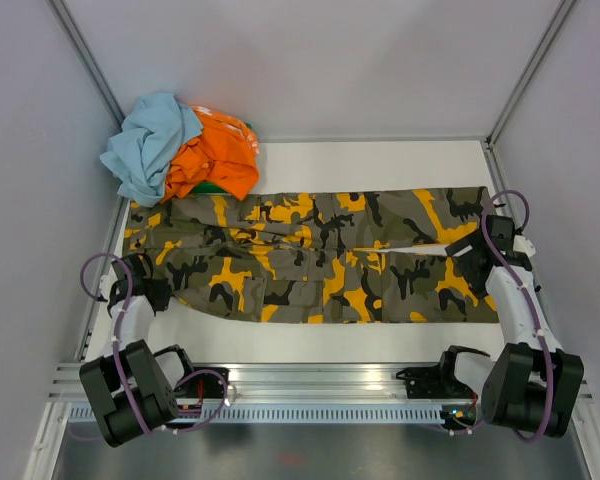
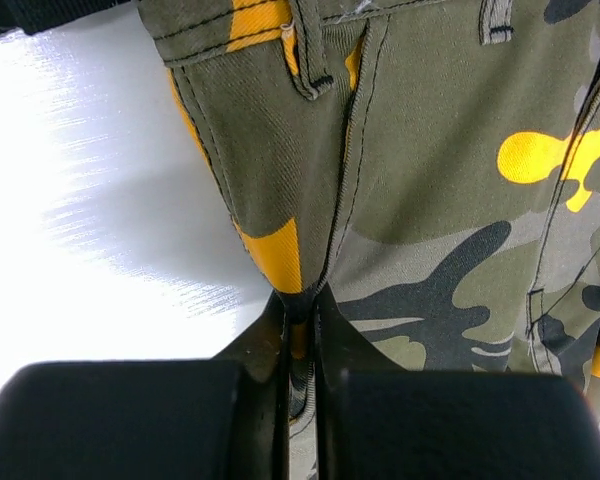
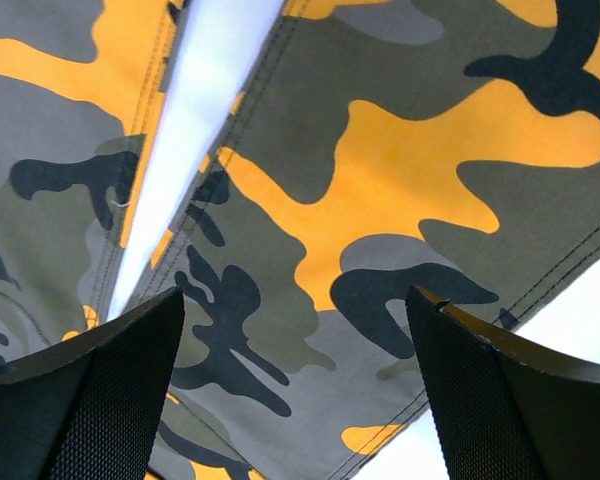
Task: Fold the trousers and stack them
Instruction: Fold the trousers
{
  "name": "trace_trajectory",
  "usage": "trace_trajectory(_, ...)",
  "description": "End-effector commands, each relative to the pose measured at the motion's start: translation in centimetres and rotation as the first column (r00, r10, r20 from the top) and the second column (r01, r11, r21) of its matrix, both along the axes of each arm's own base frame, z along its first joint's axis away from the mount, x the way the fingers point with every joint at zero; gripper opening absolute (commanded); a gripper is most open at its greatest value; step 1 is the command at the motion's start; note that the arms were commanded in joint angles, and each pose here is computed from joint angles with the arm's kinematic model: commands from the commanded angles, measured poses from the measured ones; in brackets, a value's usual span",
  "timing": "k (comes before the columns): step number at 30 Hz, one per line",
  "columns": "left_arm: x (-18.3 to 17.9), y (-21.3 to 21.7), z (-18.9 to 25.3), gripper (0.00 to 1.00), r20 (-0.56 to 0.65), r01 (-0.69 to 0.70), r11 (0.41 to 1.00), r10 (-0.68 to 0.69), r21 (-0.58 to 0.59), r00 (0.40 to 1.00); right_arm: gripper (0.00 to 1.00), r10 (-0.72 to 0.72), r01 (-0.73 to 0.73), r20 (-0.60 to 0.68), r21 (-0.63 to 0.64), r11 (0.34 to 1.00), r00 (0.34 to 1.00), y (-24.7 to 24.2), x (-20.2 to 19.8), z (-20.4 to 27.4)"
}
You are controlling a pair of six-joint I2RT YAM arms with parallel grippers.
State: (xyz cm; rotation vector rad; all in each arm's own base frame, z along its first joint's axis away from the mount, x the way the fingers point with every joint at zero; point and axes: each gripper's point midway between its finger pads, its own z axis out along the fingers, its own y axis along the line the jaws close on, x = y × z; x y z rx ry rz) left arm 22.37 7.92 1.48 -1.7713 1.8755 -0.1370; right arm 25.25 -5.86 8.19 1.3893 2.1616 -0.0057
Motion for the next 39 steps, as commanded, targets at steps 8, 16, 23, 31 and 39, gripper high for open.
trace_trajectory(8,-1.8,-0.3,0.3,0.02,-0.146,0.047,0.999,-0.050,-0.022,0.988,0.98,-0.038,0.039,-0.073,0.016,0.999,0.997,-0.1,-1.3,-2.3)
trace_trajectory(16,-1.9,0.7,2.2,0.02,-0.180,0.055,0.998,-0.050,0.027,0.982,0.98,-0.123,0.126,-0.144,0.014,0.992,0.982,-0.4,-3.4,-3.3)
trace_trajectory(23,-1.1,0.4,2.1,0.02,-0.162,0.071,0.997,-0.070,0.001,0.984,0.98,-0.333,0.342,-0.229,0.000,0.940,0.915,-1.5,-7.9,-2.8)
trace_trajectory(31,-0.7,0.6,1.8,0.02,-0.178,0.075,0.997,-0.075,-0.006,0.981,0.97,-0.369,0.397,-0.374,-0.002,0.918,0.851,-0.6,-10.8,-4.5)
trace_trajectory(39,-0.6,1.0,2.1,0.02,-0.184,0.077,0.997,-0.074,0.011,0.980,0.81,-0.352,0.388,-0.369,0.027,0.921,0.860,-0.5,-9.5,-7.7)
